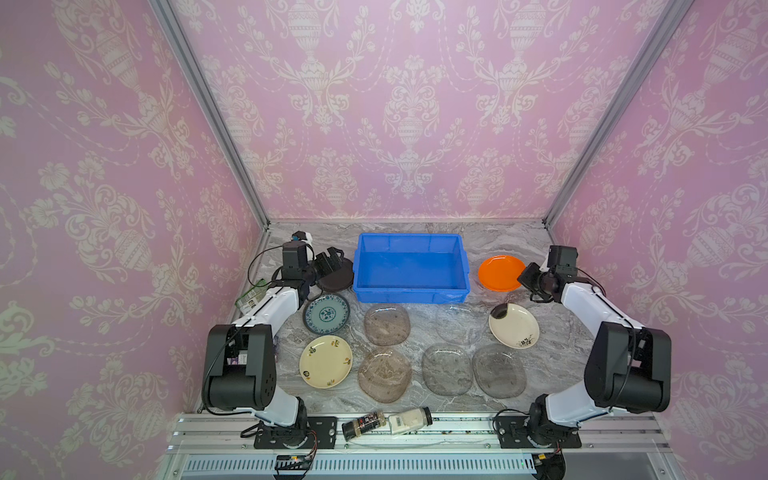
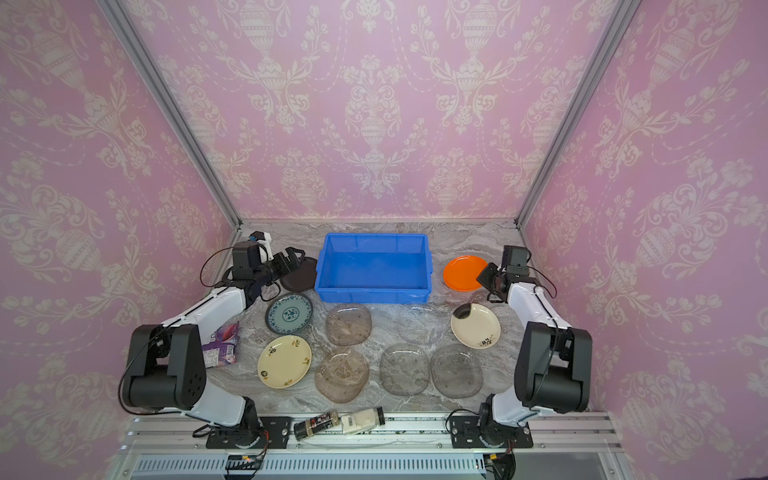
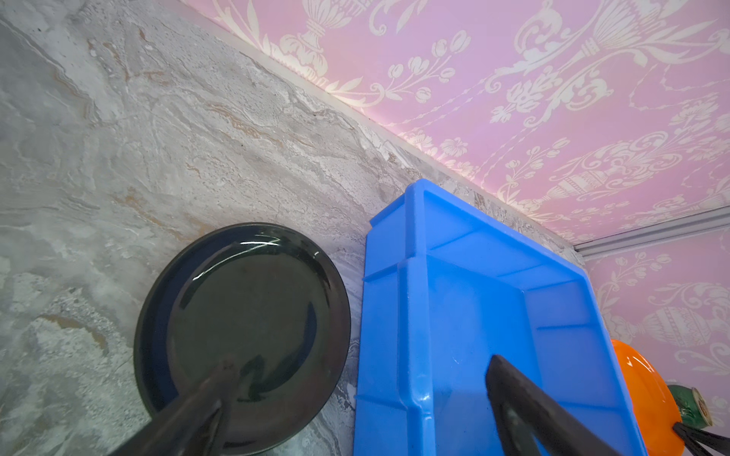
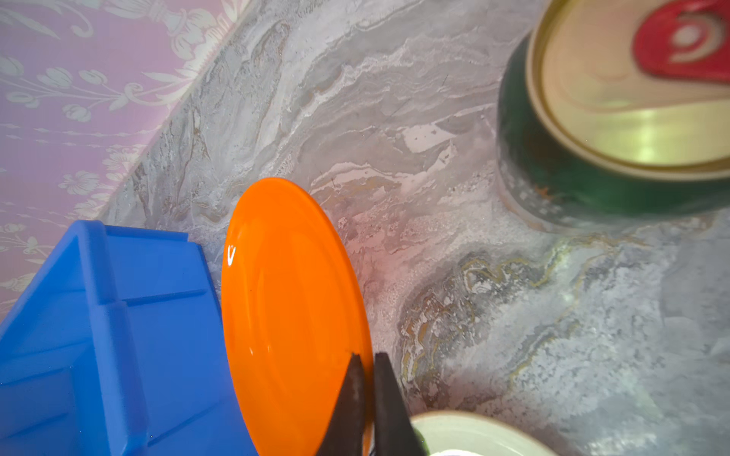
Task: Place the plates into the plastic bin on the countertop
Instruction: 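Lift the orange plate with the right gripper toward the left gripper above the bin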
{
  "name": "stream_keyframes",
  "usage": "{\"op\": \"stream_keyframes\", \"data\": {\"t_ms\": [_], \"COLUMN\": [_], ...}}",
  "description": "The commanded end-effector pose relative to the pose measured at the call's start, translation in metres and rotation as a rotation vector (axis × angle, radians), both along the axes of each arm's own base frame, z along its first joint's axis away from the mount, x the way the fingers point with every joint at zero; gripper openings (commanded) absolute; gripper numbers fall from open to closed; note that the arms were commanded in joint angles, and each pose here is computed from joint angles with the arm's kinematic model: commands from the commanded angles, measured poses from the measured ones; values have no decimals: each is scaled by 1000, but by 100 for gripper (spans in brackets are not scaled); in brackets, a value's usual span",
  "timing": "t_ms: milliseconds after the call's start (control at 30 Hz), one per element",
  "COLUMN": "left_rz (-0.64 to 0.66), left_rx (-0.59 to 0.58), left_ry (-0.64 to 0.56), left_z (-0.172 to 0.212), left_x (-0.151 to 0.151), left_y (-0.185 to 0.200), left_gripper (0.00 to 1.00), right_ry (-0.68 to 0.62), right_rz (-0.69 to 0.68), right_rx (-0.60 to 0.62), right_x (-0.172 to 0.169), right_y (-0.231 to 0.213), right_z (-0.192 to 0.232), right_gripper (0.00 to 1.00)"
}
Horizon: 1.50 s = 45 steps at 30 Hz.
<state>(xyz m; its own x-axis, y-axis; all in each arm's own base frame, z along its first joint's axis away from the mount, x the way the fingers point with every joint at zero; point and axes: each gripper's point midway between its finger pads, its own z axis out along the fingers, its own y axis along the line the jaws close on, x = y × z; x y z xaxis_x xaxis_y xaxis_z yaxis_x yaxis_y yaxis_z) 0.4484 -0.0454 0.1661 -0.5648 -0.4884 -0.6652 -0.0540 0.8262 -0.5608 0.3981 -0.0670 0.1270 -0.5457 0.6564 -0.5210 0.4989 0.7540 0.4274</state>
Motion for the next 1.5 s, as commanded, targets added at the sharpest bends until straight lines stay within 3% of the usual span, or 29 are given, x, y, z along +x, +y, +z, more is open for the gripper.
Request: {"op": "stream_keyframes", "data": {"t_ms": [0, 133, 233, 333, 467, 567, 833, 1067, 1333, 1467], "left_rz": [-17, -68, -148, -262, -450, -509, -560, -585, -577, -595], "left_rx": [84, 130, 99, -12, -221, -331, -367, -349, -312, -314], "left_ry": [-65, -116, -164, -208, -225, -215, -97, 14, 94, 111], "left_z": [37, 68, 93, 111, 115, 107, 71, 40, 13, 9], "left_x": [2, 5, 10, 16, 19, 23, 34, 38, 41, 43], "left_y": [-7, -31, -61, -101, -170, -201, -228, -240, -245, -253], "left_gripper": [99, 99, 99, 99, 99, 98, 85, 61, 59, 53], "right_ry": [-76, -171, -230, -296, -315, -286, -235, -230, -243, -234], "right_rz": [-36, -18, 34, 120, 244, 301, 340, 372, 414, 449], "right_rx": [-40, -66, -55, -7, 126, 121, 161, 248, 321, 326], "right_x": [-1, -2, 3, 13, 29, 40, 71, 88, 89, 87], "right_y": [-2, 7, 26, 55, 105, 132, 171, 196, 215, 223], "right_z": [45, 93, 125, 153, 157, 147, 92, 70, 68, 71], "right_gripper": [0, 0, 0, 0, 0, 0, 0, 0, 0, 0]}}
